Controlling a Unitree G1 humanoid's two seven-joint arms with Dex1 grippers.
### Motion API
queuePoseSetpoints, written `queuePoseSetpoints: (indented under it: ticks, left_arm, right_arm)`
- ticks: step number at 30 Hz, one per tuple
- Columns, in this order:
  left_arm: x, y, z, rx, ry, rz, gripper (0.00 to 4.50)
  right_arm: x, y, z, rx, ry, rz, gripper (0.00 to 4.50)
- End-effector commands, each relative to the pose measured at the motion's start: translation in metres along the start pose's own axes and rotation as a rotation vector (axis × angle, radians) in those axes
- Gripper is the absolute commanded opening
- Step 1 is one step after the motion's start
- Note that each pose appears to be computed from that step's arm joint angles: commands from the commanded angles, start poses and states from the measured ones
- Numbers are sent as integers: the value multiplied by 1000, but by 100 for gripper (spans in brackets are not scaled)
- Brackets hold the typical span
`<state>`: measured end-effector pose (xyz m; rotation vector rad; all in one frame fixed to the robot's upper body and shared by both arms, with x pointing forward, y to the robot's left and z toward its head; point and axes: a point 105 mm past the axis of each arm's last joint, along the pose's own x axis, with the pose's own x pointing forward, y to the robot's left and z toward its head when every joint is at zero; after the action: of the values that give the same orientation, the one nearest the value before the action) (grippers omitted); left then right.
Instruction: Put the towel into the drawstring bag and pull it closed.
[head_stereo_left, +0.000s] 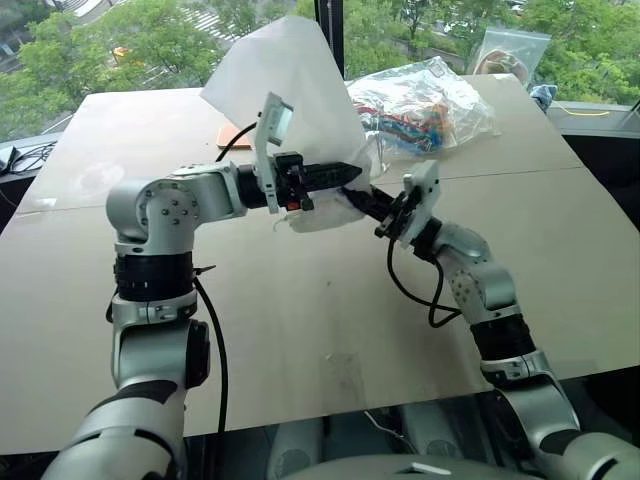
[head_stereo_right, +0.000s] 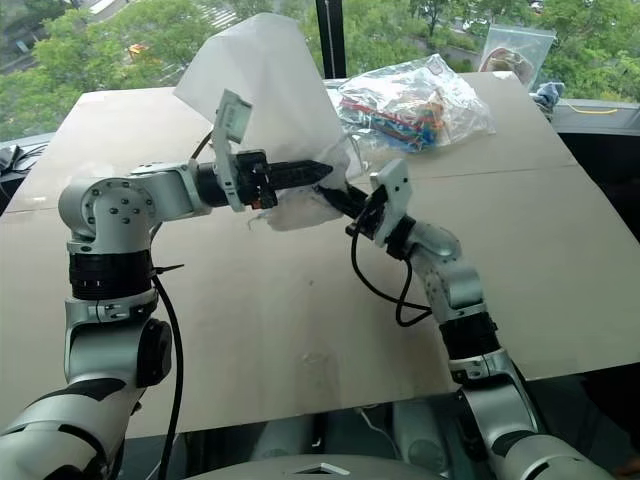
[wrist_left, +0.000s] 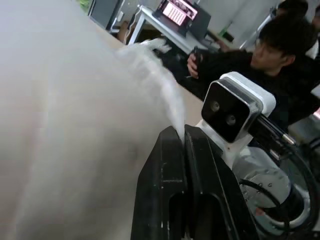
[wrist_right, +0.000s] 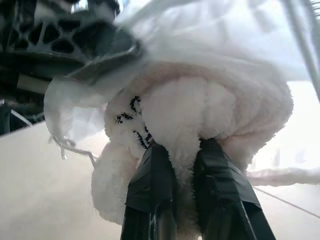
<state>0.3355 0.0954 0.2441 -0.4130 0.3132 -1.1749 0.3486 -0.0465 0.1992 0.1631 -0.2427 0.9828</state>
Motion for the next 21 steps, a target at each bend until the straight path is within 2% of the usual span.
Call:
queuePoseSetpoints:
  ticks: [1,3,6,8,12,15,18,21]
  left_arm:
    - [-1,-9,-4,-92,-10,-47,0]
    - [1,-17,-9,-150,-4,-96,0]
    - [8,-30,-26,-231,41,-180,0]
    - [13,-43,-37,-272,78,-268,0]
    - [25,-55,-46,-343,132,-368,0]
    - [25,-60,-49,-365,159,-397,0]
    - [18,-55,-48,-404,129,-383,0]
    - [14,-47,-43,-432,69,-339,0]
  right_arm:
    - [-19,5,35,-4,-73,30,2]
    - [-31,8,41,-3,-51,32,2]
    - [-40,13,26,-23,70,34,2]
    - [-26,15,9,11,84,38,2]
    - [30,22,-2,208,-41,81,2]
    - [55,19,-6,298,-90,69,2]
    - [58,26,28,517,-301,157,2]
    - [46,32,29,549,-310,179,2]
